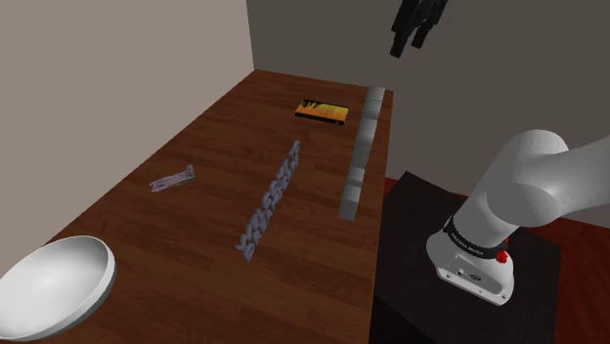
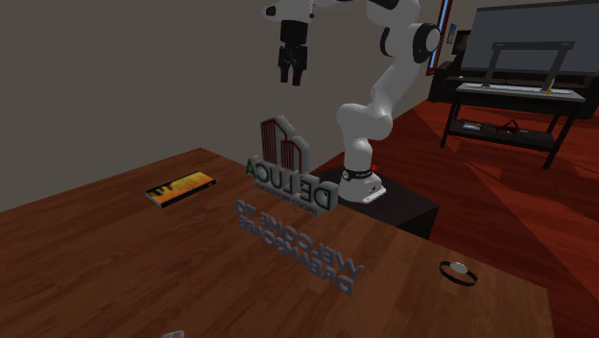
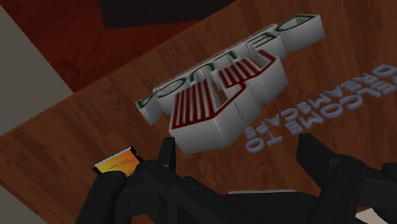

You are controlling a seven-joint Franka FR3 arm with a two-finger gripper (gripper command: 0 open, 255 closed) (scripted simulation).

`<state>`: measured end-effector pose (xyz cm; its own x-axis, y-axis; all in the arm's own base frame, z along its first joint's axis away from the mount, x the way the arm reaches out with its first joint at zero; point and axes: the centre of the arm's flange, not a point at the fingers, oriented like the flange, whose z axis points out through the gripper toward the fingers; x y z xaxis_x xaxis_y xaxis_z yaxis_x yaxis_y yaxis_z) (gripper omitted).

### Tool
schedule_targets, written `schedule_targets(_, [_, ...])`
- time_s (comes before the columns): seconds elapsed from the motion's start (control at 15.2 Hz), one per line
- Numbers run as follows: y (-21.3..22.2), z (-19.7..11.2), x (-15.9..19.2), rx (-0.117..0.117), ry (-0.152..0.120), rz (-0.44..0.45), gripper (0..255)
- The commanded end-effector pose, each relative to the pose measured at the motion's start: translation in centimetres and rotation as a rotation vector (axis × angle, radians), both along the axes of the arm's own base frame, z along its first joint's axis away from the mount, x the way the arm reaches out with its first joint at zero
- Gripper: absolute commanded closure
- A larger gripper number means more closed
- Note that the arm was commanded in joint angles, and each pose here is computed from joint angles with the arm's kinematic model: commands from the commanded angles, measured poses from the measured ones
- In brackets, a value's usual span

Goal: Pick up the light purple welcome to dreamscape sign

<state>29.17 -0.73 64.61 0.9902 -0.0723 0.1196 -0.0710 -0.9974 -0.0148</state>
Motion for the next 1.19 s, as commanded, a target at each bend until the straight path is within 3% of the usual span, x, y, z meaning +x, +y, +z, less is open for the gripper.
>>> schedule_targets(0.0, [0.0, 0.0, 0.0, 0.0, 0.0, 0.0, 0])
schedule_targets(1.12, [14.2, -15.0, 9.8, -0.001, 0.054, -0.175, 0])
